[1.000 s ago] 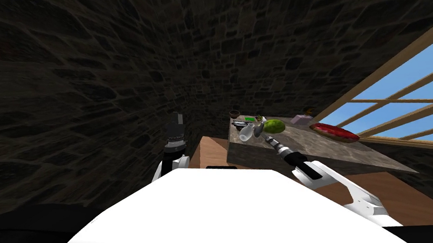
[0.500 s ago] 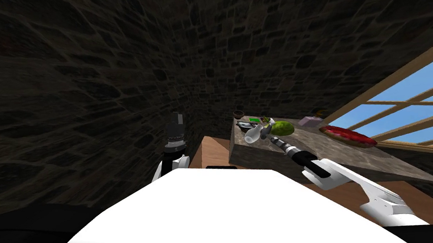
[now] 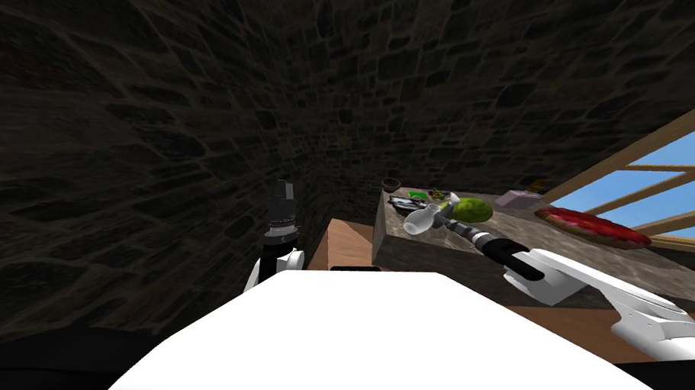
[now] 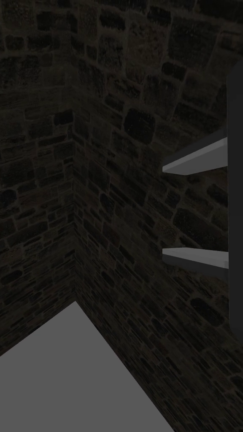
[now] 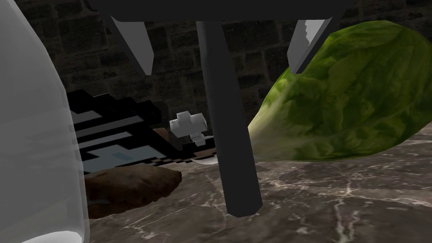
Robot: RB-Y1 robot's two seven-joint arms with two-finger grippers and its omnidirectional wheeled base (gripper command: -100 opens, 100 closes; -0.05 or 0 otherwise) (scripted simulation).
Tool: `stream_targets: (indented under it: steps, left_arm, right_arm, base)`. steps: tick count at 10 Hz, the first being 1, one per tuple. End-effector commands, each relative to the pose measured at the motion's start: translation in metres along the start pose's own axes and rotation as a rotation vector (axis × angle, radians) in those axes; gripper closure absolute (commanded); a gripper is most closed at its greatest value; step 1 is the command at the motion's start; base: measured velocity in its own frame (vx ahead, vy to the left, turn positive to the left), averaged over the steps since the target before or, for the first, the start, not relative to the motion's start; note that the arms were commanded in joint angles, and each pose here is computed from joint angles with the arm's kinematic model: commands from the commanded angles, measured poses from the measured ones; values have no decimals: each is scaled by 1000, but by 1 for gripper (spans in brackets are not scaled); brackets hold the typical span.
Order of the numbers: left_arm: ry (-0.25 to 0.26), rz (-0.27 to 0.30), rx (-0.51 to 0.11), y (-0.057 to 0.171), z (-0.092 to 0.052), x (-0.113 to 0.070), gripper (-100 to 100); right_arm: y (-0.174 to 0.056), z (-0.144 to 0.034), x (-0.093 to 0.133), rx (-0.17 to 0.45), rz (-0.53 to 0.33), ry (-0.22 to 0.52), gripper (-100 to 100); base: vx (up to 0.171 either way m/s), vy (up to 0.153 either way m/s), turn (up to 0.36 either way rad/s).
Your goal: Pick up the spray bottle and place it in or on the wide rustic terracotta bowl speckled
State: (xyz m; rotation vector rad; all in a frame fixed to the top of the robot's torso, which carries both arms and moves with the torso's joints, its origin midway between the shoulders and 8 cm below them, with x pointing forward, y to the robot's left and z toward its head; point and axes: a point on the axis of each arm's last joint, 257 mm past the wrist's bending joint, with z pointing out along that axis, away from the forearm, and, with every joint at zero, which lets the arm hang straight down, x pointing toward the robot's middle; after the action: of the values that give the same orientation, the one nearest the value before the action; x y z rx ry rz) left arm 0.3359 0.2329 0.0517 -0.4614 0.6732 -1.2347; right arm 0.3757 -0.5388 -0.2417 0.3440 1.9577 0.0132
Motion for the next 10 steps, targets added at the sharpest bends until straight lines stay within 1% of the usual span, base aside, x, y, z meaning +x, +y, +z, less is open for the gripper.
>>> stream_targets:
  steps: [1, 4, 5, 6, 7, 8, 9, 10]
  left_arm:
    - [0, 0, 0, 0, 0, 0, 0]
    - [0, 0, 0, 0, 0, 0, 0]
    - [0, 0, 0, 0, 0, 0, 0]
    - [0, 0, 0, 0, 0, 0, 0]
    - [0, 0, 0, 0, 0, 0, 0]
    - [0, 0, 0, 0, 0, 0, 0]
    - [0, 0, 0, 0, 0, 0, 0]
    - [0, 0, 0, 0, 0, 0, 0]
  right_arm:
    - [-15, 1, -9, 37, -51, 4, -100]
    - [-35, 1, -22, 82, -119, 8, -100]
    - [-31, 3, -19, 72, -104, 7, -100]
    - [-32, 3, -19, 75, -107, 7, 0]
    - [-40, 5, -13, 88, -100, 7, -100]
    - [-37, 5, -16, 82, -102, 7, -100]
    - [-37, 5, -16, 83, -102, 7, 100]
    - [-37, 5, -16, 83, -102, 7, 100]
  base:
    - [57, 63, 42]
    - [38, 48, 34]
    - [10, 20, 6]
    - [0, 0, 0]
    - [61, -20, 93]
    - [39, -16, 29]
    - [0, 0, 0]
    - [0, 0, 0]
